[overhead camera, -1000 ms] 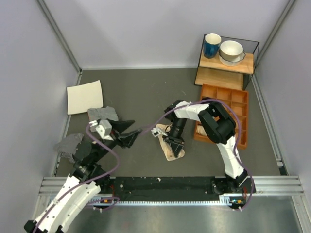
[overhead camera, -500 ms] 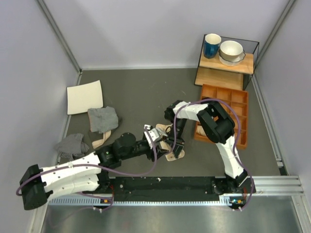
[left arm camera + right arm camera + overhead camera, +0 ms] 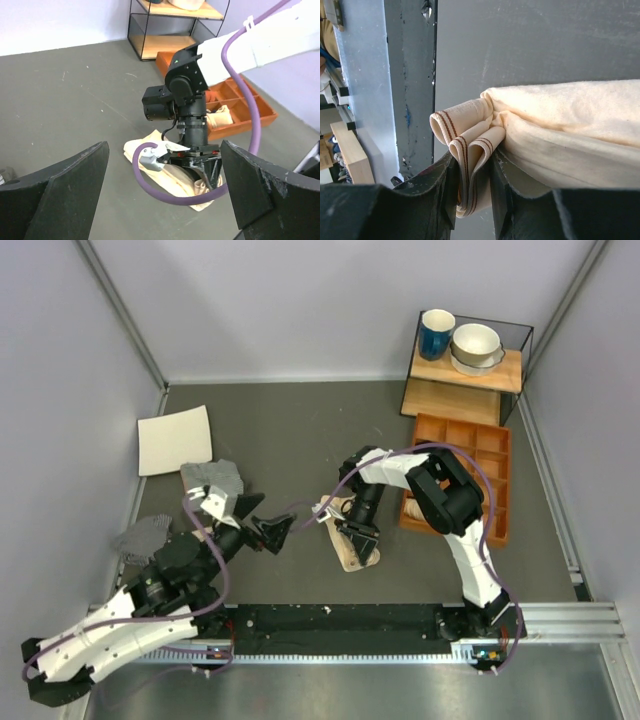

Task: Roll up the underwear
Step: Roll the underwear to the center of the board.

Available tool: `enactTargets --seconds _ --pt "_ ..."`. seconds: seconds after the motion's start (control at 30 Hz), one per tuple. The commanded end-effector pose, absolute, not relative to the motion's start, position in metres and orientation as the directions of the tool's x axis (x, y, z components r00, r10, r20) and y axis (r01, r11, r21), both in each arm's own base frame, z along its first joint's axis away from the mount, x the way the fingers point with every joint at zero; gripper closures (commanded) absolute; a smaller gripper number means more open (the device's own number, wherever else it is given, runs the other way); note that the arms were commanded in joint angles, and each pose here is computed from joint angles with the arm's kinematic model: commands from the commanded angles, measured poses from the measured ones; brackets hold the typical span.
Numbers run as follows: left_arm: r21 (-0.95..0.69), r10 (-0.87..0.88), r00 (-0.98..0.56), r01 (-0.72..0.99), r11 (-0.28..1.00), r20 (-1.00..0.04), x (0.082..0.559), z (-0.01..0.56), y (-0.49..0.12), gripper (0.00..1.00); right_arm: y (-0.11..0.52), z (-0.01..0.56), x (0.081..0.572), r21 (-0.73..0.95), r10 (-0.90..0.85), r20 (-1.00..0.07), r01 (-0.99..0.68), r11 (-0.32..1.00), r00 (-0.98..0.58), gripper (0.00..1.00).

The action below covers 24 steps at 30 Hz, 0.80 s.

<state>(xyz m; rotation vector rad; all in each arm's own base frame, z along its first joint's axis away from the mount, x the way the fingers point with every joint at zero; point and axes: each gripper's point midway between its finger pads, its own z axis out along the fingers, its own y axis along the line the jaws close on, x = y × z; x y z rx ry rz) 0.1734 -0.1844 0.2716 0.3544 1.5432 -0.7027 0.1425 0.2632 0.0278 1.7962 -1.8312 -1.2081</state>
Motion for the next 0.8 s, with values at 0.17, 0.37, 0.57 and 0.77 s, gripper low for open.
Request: enactTargets --seconds 0.17,0.37,0.57,0.77 --pt "-0.397 -0.251 -0.415 0.315 0.862 -0.875 0.147 0.257 -0.112 0.06 0.273 0.032 0.153 0.710 -0.907 -0.379 -0.687 -0.159 -0.182 0.71" --pt "-0.414 -0.136 -0.488 0.524 0.744 -0.862 0.114 0.263 -0.140 0.20 0.272 0.031 0.153 0.709 -0.909 -0.376 -0.688 -0.157 -0.180 0.71" --pt "-0.426 0.322 -0.534 0.834 0.350 -0.782 0.045 0.229 -0.212 0.40 0.273 0.032 0.154 0.707 -0.906 -0.382 -0.690 -0.158 -0.184 0.71" --pt "-0.293 0.306 -0.313 0.950 0.111 -0.899 0.040 0.228 -0.252 0.38 0.271 0.031 0.153 0.707 -0.909 -0.375 -0.690 -0.153 -0.183 0.71"
